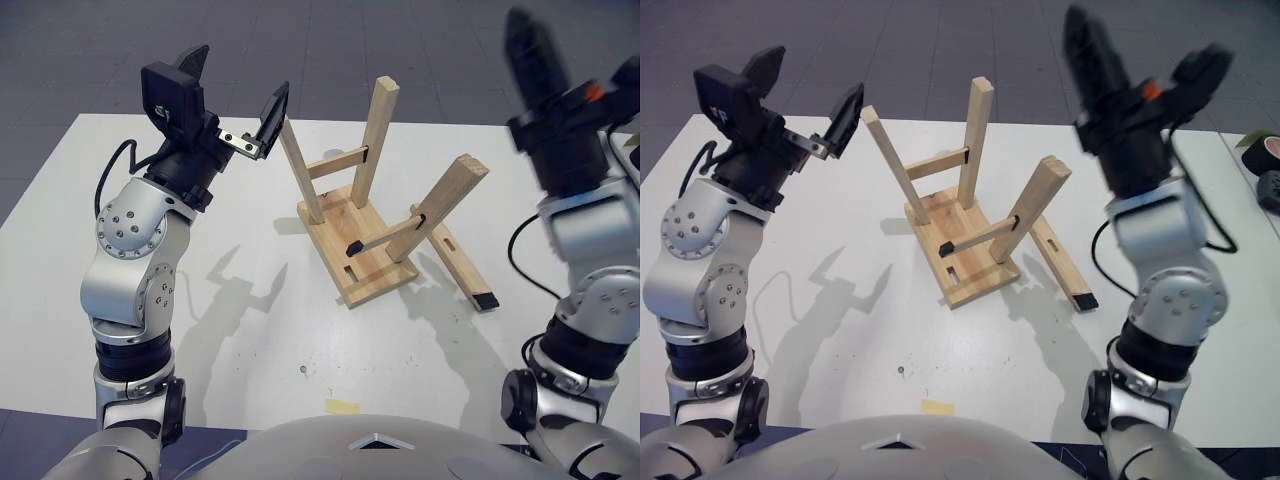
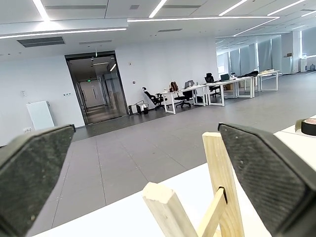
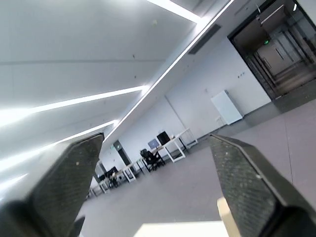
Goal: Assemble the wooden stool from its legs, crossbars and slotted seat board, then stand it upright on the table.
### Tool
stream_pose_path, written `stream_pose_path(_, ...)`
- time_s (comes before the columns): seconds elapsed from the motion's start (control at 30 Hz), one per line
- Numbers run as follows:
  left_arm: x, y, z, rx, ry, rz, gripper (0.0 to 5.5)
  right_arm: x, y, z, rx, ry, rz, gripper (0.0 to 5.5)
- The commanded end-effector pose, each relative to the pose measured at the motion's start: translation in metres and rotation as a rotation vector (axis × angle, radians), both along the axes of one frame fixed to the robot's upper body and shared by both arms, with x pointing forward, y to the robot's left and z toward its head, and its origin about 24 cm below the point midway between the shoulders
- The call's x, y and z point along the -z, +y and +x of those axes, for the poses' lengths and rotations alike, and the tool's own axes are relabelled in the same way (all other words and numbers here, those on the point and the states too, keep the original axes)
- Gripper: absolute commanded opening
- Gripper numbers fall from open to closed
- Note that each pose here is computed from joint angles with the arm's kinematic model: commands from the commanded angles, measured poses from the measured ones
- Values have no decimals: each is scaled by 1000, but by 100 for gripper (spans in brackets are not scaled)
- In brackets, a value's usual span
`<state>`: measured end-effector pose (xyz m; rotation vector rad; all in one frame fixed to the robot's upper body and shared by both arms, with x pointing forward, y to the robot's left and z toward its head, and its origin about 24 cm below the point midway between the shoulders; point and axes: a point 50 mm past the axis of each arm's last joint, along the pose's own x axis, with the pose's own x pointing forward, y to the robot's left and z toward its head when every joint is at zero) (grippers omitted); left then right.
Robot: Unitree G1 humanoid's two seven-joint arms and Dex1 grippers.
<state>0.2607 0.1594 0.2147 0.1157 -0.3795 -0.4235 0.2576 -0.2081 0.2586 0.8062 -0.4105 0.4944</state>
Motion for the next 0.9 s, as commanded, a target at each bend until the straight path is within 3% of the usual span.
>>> stream_pose_path(0.03, 1, 6, -2, -46, -7, -5, 540, 23, -36, 3, 104, 115, -213, 476)
stream_pose_path(0.13, 4, 11, -7, -81, -1, -11, 540, 61, -52, -5, 33, 236, -306, 529)
stream_pose_path(0.23, 6, 19, -9, -119, 9, -14, 540, 90, -69, -12, 21, 345, -344, 539)
stream_pose_path(0.33, 7, 22, -10, -134, 10, -14, 540, 119, -57, -23, -115, 458, -640, 539)
stream_pose_path(0.47, 11, 21, -13, -160, 19, -19, 540, 157, -53, -38, -235, 642, -808, 539)
stream_pose_path(0.8, 22, 16, -19, -180, 70, -27, 540, 197, -59, -50, -184, 854, -1044, 539)
stream_pose_path(0.9, 26, 15, -21, -186, 87, -43, 540, 203, -65, -55, -177, 921, -1113, 488)
